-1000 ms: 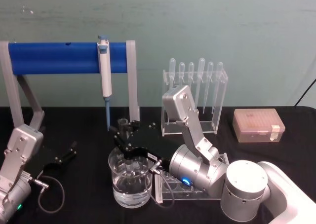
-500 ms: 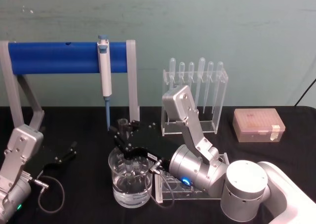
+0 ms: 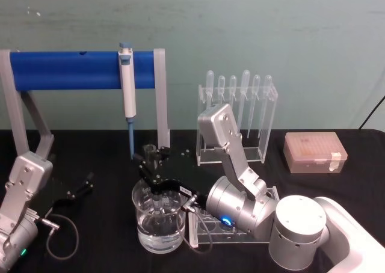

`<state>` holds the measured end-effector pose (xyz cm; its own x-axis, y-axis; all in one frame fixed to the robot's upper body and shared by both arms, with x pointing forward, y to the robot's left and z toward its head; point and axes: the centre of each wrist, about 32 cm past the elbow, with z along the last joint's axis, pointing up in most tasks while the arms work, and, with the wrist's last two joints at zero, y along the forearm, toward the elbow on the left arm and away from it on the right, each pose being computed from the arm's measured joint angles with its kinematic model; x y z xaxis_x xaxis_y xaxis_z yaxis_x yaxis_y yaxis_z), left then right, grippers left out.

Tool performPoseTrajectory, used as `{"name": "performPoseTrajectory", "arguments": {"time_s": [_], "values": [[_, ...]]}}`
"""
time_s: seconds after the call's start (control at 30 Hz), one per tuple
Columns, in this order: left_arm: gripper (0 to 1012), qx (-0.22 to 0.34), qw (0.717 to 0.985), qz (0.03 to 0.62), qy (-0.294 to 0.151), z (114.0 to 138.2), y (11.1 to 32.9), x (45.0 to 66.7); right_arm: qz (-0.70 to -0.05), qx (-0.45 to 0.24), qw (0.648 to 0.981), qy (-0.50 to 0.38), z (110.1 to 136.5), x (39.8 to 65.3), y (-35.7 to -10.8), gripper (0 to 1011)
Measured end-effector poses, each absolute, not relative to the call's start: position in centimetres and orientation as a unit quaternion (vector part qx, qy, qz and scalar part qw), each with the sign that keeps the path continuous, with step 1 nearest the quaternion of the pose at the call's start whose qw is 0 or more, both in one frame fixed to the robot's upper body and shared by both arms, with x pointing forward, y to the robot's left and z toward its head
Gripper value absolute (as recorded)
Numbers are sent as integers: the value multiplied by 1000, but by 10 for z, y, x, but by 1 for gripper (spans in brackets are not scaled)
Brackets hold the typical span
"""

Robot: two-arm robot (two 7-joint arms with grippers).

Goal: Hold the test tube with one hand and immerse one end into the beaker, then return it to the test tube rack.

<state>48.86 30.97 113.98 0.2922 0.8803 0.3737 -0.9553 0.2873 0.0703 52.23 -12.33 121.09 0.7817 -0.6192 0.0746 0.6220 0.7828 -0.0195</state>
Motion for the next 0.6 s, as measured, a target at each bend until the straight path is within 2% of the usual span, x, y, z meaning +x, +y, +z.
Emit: {"name": "performPoseTrajectory", "arguments": {"time_s": [0.6], "values": [[1000,141,791,580,-132,1140,310,489,-329,-21,944,-32,1211,522,-123,224]]}}
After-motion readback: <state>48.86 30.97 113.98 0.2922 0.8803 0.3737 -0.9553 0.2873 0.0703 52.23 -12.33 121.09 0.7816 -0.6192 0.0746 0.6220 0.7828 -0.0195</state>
